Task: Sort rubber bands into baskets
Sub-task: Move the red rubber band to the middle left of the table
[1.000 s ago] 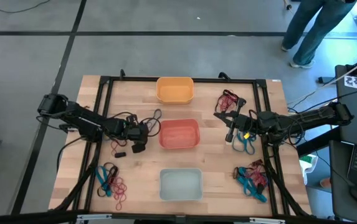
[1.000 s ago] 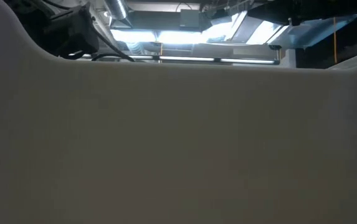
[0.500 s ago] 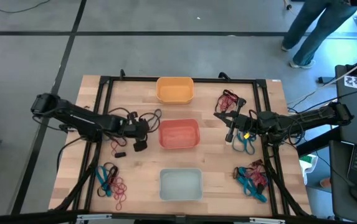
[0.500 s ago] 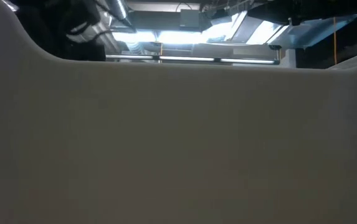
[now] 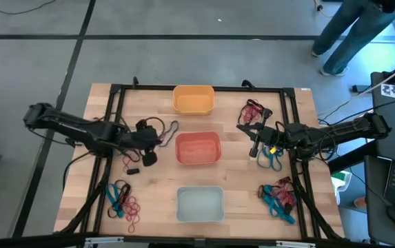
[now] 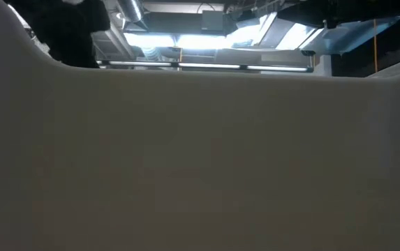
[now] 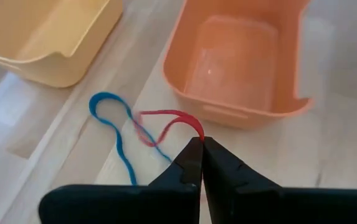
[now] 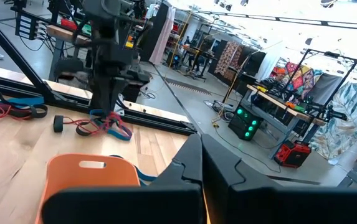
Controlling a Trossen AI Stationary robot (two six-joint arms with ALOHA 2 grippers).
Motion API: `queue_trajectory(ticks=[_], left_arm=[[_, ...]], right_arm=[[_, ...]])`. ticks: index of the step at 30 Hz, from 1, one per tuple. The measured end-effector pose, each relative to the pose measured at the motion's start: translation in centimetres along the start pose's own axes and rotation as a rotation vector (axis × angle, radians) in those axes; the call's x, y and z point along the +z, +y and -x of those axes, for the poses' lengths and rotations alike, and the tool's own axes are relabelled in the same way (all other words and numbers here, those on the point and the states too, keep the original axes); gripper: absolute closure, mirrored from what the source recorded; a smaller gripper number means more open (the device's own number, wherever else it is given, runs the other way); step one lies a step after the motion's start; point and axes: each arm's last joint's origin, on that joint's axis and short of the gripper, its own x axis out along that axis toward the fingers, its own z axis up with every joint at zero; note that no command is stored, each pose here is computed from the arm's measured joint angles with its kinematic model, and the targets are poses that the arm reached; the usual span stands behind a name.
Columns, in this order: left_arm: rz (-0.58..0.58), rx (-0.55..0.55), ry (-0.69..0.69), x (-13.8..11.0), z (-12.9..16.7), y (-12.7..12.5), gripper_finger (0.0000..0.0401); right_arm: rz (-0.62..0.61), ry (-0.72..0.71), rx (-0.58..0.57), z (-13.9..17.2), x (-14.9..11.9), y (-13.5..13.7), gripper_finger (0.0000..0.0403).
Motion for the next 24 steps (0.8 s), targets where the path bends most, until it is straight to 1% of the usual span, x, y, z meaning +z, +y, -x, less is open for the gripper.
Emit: queue_trajectory(ticks=[6,8,11,16,24], left_arm=[[0.051,-0.102,-0.043,0.0,1.7,-0.1,0.0396],[0.062,-0.148,-0.043,0.0,2.2,-0.2,0.0398],[0.072,-0.187,-0.041,-0.2,2.5,-0.5,0.0397],[0.074,-0.261,0.006,-0.6,2.8,-1.1,0.0398],[0.081,-0.321,0.077,-1.9,2.8,-1.8,0.0396]], right_arm=[[0.0,0.0,0.0,0.0,0.0,0.0,0.0402],[0.0,0.0,0.0,0.0,0.0,0.0,0.0402],[0.0,0.0,0.0,0.0,0.0,0.0,0.0402],[0.0,0.0,0.0,0.0,0.0,0.0,0.0402],[0.0,0.0,0.0,0.0,0.0,0.0,0.0402]])
